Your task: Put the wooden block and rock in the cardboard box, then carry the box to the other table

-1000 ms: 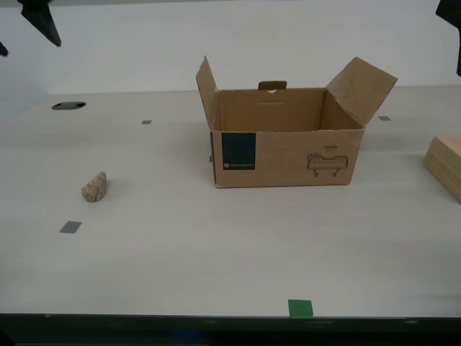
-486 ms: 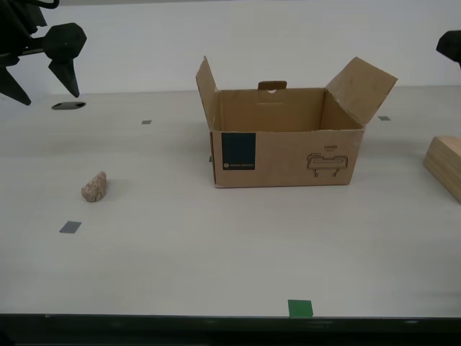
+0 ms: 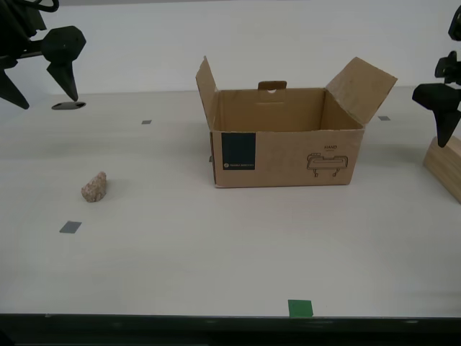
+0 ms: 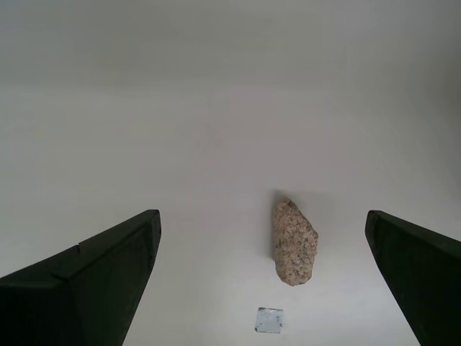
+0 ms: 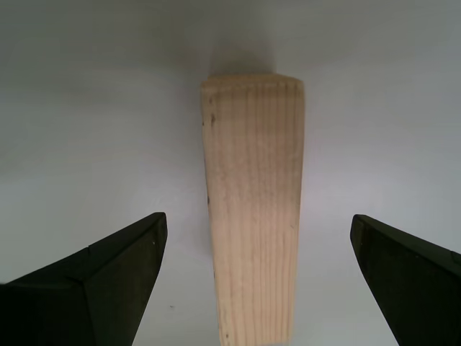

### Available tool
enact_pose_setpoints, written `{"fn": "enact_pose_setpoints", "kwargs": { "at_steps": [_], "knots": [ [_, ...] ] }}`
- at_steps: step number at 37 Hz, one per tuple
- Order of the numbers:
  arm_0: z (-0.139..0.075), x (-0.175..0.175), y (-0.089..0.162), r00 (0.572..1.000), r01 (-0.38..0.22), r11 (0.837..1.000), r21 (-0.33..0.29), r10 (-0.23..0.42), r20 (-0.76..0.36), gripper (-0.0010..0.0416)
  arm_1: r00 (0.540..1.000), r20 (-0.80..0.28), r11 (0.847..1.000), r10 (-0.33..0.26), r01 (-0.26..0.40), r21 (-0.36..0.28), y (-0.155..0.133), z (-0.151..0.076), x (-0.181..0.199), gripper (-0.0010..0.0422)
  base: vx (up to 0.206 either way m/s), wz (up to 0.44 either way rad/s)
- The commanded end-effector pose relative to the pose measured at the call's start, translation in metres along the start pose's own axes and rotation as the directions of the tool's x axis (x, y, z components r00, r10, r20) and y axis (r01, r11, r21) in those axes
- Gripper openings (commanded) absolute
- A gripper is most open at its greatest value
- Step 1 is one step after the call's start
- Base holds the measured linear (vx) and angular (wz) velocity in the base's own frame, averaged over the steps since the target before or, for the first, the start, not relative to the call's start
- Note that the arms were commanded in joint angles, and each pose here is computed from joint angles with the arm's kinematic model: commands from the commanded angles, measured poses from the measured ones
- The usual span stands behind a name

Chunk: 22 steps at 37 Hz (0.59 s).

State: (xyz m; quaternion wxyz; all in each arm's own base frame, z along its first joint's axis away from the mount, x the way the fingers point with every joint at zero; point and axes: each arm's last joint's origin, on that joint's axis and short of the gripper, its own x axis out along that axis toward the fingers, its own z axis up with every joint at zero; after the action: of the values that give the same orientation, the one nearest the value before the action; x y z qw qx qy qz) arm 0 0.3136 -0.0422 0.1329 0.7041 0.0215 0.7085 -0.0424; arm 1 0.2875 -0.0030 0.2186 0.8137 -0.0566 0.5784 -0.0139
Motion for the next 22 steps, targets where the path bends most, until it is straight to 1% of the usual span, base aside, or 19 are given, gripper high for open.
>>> {"fn": "enact_pose_setpoints", "kwargs": {
  "at_steps": [1,11,13,22],
  "knots": [
    [0.002,0.012,0.000,0.999,0.003,1.000,-0.008,-0.004,-0.033,0.0355,1.000,-0.010,1.000,0.002,-0.002,-0.002,0.000,-0.001,0.000,0.0389,0.000,0.000],
    [0.009,0.041,0.001,0.999,0.002,1.000,-0.016,-0.003,-0.053,0.0355,1.000,-0.015,1.000,0.002,-0.002,-0.003,0.000,-0.001,0.000,0.0389,0.000,0.000],
    [0.008,0.043,0.001,0.998,0.002,1.000,-0.017,-0.003,-0.057,0.0354,1.000,-0.015,1.000,0.002,-0.002,-0.002,0.000,-0.001,0.000,0.0389,0.000,0.000],
    [0.009,0.048,0.002,1.000,0.004,1.000,-0.022,-0.004,-0.012,0.0355,1.000,-0.015,1.000,0.002,-0.002,-0.002,0.000,-0.001,0.000,0.0389,0.000,0.000]
  ]
}}
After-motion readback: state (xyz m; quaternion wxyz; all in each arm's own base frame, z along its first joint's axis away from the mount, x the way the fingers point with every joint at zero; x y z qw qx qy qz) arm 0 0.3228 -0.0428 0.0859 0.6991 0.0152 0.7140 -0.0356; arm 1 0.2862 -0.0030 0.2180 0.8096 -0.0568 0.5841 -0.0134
